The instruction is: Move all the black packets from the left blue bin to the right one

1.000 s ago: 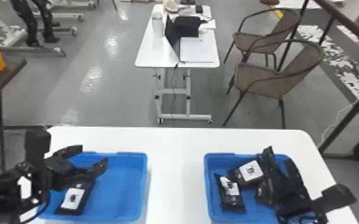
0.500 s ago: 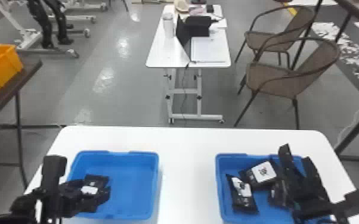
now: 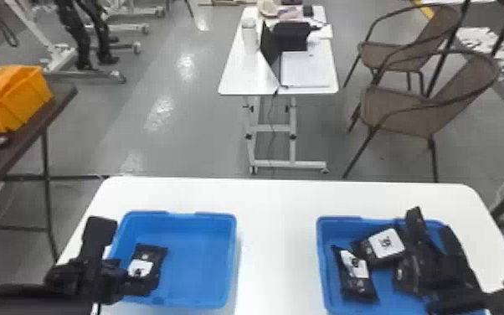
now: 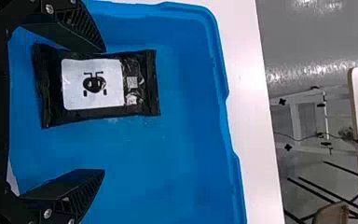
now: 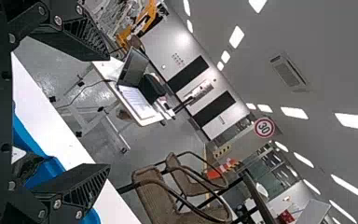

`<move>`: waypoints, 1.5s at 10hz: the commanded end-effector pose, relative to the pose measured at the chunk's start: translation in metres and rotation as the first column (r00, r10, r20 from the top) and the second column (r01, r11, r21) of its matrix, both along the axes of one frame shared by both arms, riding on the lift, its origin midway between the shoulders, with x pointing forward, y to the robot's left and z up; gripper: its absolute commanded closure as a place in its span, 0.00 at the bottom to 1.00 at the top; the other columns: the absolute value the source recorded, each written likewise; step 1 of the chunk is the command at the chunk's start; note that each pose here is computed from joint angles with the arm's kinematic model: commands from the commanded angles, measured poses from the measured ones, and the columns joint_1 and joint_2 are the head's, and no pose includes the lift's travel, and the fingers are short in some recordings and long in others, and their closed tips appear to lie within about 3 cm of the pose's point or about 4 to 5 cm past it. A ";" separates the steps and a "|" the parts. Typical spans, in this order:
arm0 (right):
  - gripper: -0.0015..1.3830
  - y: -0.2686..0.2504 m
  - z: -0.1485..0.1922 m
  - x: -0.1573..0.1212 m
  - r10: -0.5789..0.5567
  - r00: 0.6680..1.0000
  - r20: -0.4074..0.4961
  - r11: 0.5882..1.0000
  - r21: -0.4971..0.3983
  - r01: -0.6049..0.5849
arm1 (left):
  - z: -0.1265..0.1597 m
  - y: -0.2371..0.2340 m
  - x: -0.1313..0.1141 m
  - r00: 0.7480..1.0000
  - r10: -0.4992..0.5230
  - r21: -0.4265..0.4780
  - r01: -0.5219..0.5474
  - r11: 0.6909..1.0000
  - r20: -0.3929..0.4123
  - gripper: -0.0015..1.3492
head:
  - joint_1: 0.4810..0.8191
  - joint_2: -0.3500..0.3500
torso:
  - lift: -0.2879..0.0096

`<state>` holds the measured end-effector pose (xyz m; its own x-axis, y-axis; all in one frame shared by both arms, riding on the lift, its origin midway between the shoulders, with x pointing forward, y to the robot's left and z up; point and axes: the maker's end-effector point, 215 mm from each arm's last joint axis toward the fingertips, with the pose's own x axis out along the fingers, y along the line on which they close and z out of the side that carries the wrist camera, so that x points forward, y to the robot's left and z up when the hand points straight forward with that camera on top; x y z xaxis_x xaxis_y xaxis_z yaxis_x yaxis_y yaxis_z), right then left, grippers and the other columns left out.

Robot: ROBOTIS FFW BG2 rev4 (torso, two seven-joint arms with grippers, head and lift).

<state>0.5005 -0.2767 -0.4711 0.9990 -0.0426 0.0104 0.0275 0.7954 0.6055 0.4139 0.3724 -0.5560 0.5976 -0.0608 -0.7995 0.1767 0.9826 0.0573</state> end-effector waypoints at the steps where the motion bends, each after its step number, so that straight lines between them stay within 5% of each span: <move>1: 0.16 0.007 -0.002 0.001 0.003 1.000 0.001 1.000 0.024 -0.003 | -0.010 0.006 -0.004 0.999 0.022 0.020 -0.022 1.000 -0.032 0.09 | 0.63 0.67 | 0.97; 8: 0.16 0.012 -0.009 -0.001 0.025 1.000 -0.005 0.998 0.061 -0.024 | -0.056 0.024 0.002 0.992 0.063 0.055 -0.058 0.997 -0.111 0.11 | 0.63 0.72 | 0.97; 9: 0.16 0.014 -0.010 -0.001 0.031 0.999 -0.007 0.998 0.063 -0.030 | -0.060 0.027 0.005 0.990 0.062 0.057 -0.055 0.997 -0.124 0.16 | 0.63 0.72 | 0.97; 11: 0.16 0.015 -0.011 -0.001 0.034 0.999 -0.006 0.997 0.069 -0.034 | -0.062 0.033 0.006 0.988 0.044 0.082 -0.032 0.996 -0.147 0.44 | 0.63 0.73 | 0.97; 13: 0.16 0.014 -0.011 -0.003 0.033 0.999 -0.004 0.996 0.078 -0.032 | -0.069 0.038 -0.003 0.982 0.061 0.083 -0.047 0.995 -0.177 0.31 | 0.63 0.74 | 0.97; 14: 0.16 0.014 -0.012 -0.004 0.031 0.999 -0.007 0.996 0.081 -0.031 | -0.071 0.039 -0.005 0.981 0.060 0.076 -0.046 0.996 -0.183 0.45 | 0.63 0.75 | 0.97; 15: 0.16 0.015 -0.012 -0.003 0.034 0.999 -0.008 0.996 0.085 -0.034 | -0.070 0.036 -0.001 0.985 0.037 0.075 -0.024 0.997 -0.171 0.73 | 0.63 0.75 | 0.97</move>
